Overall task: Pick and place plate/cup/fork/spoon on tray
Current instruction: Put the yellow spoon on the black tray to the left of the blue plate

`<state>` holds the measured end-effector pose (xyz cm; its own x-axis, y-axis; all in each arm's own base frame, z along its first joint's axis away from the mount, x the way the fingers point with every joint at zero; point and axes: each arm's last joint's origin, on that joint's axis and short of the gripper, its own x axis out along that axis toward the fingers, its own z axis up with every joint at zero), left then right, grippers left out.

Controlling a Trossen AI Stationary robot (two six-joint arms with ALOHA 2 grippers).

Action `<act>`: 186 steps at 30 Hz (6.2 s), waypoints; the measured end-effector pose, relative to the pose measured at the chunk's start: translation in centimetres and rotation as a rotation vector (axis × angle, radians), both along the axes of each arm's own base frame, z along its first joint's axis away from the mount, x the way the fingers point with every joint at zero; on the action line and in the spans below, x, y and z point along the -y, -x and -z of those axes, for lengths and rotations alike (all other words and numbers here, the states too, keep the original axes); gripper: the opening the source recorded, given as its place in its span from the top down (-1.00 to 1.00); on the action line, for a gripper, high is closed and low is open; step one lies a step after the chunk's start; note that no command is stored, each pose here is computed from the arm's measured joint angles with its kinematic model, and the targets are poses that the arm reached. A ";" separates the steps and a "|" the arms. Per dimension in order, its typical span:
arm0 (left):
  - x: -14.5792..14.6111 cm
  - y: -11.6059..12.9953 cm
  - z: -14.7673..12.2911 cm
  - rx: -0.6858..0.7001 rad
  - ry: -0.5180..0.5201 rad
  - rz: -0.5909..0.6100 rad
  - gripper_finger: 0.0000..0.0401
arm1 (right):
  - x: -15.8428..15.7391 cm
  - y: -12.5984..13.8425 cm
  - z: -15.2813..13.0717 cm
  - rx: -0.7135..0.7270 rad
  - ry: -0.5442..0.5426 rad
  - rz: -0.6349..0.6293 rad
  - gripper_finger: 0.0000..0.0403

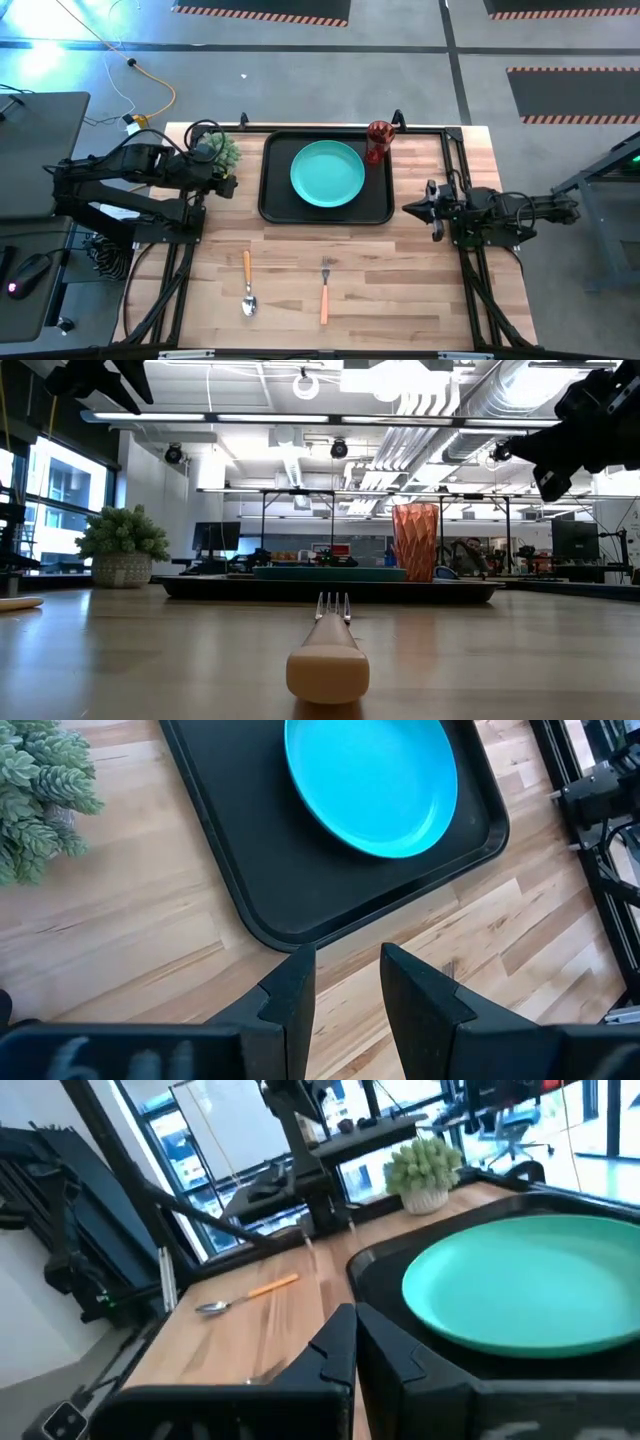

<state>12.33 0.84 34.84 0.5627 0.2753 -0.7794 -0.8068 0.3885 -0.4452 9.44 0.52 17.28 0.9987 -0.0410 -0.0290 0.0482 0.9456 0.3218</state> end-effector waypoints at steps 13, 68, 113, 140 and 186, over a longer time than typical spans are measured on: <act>0.0 -0.4 0.2 0.004 0.044 -0.061 0.47 | -0.1 0.0 -0.1 0.020 -0.027 -0.018 1.00; 8.7 -8.9 6.7 -0.297 0.228 0.023 0.47 | 0.0 -0.1 0.1 -0.008 0.020 0.009 1.00; 19.0 -9.2 15.4 -0.445 0.321 -0.487 0.24 | 0.0 -0.1 0.1 -0.008 0.020 0.009 1.00; 19.3 -11.4 20.7 -0.575 0.281 -0.526 0.07 | 0.0 -0.1 0.1 -0.008 0.020 0.009 1.00; 17.2 -10.1 18.8 -0.604 0.229 -0.026 0.78 | 0.0 -0.1 0.1 -0.008 0.020 0.009 1.00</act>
